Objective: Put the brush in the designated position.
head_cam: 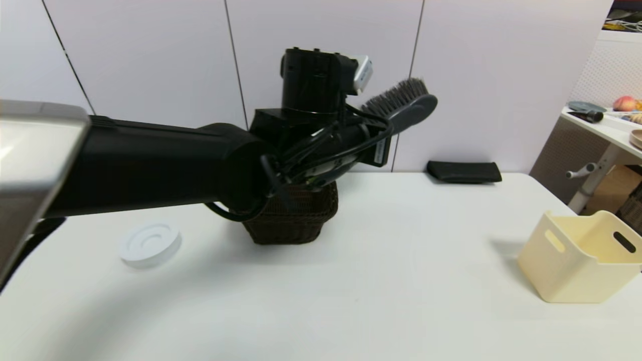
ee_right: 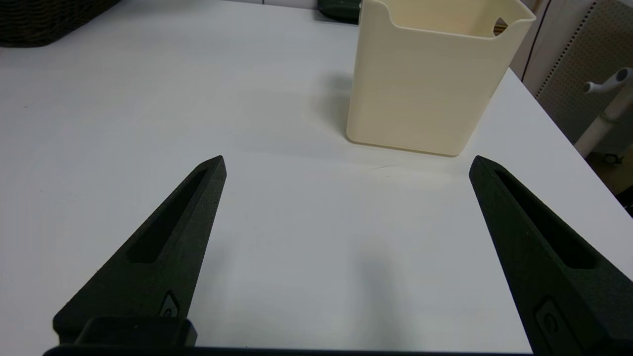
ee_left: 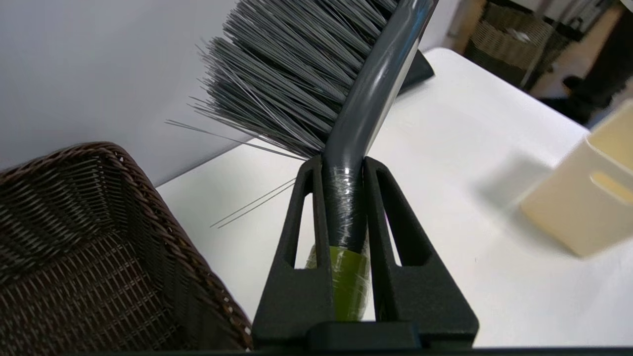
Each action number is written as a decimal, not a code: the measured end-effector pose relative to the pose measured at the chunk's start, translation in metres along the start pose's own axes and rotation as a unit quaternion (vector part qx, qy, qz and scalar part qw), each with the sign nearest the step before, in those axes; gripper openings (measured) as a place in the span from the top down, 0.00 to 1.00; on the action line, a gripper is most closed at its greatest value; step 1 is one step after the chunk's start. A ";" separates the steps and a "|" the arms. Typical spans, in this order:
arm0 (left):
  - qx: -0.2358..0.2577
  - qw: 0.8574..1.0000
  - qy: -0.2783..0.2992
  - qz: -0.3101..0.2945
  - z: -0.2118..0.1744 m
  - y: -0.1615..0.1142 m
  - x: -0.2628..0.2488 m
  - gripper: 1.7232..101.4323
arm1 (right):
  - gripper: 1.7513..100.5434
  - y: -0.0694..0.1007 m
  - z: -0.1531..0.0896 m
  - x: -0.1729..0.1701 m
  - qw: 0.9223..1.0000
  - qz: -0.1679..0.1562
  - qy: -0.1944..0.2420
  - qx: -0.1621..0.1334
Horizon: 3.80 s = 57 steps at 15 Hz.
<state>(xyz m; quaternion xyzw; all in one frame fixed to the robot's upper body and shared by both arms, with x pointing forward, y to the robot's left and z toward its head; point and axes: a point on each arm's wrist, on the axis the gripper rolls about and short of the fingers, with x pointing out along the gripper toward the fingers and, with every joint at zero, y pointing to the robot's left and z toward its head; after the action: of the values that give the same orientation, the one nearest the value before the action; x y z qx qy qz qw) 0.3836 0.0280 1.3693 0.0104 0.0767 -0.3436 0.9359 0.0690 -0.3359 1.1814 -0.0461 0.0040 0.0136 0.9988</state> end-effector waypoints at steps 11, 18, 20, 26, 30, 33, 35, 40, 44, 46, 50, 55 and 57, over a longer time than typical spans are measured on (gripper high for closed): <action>-0.158 0.965 0.044 0.206 -0.091 -0.035 0.094 0.87 | 0.03 0.000 0.000 0.000 1.000 0.000 0.000 0.000; -0.151 0.964 0.046 0.213 -0.130 -0.035 0.117 0.87 | 0.03 0.000 0.000 0.000 1.000 0.000 0.000 0.000; -0.148 0.964 0.053 0.213 -0.136 -0.035 0.119 0.87 | 0.03 0.000 0.000 0.000 1.000 0.000 0.000 0.000; -0.134 0.966 0.060 0.213 -0.134 -0.033 0.118 0.42 | 0.03 0.000 0.000 0.000 1.000 0.000 0.000 0.000; -0.081 0.974 0.108 0.182 -0.112 -0.032 0.100 0.26 | 0.03 0.000 0.000 0.000 1.000 0.000 0.000 0.000; -0.037 0.987 0.135 0.083 -0.080 -0.047 0.076 0.20 | 0.03 0.000 0.000 0.000 1.000 0.000 0.000 0.000; -0.020 0.992 0.124 -0.015 -0.050 -0.062 0.053 0.16 | 0.03 0.000 0.000 0.000 1.000 0.000 0.000 0.000; 0.043 0.986 0.050 -0.152 0.028 -0.059 -0.016 0.10 | 0.03 0.000 0.000 0.000 1.000 0.000 0.000 0.000; 0.134 0.987 0.021 -0.089 0.057 0.009 -0.076 0.08 | 0.03 0.000 0.000 0.000 1.000 0.000 0.000 0.000; 0.155 0.986 0.016 -0.050 0.059 0.038 -0.116 0.07 | 0.03 0.000 0.000 0.000 1.000 0.000 0.000 0.000; 0.157 0.987 -0.005 0.037 0.030 0.077 -0.203 0.05 | 0.03 0.000 0.000 0.000 1.000 0.000 0.000 0.000; 0.152 0.973 -0.045 0.169 -0.049 0.086 -0.318 0.05 | 0.03 0.000 0.000 0.000 1.000 0.000 0.000 0.000; 0.147 0.964 -0.050 0.215 -0.089 0.077 -0.351 0.04 | 0.03 0.000 0.000 0.000 1.000 0.000 0.000 0.000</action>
<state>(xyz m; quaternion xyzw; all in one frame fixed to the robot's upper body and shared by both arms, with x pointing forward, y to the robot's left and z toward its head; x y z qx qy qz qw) 0.1568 0.3183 1.3316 0.1465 -0.0252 -0.1421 0.9786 0.0690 -0.3359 1.1814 -0.0461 0.0039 0.0138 0.9988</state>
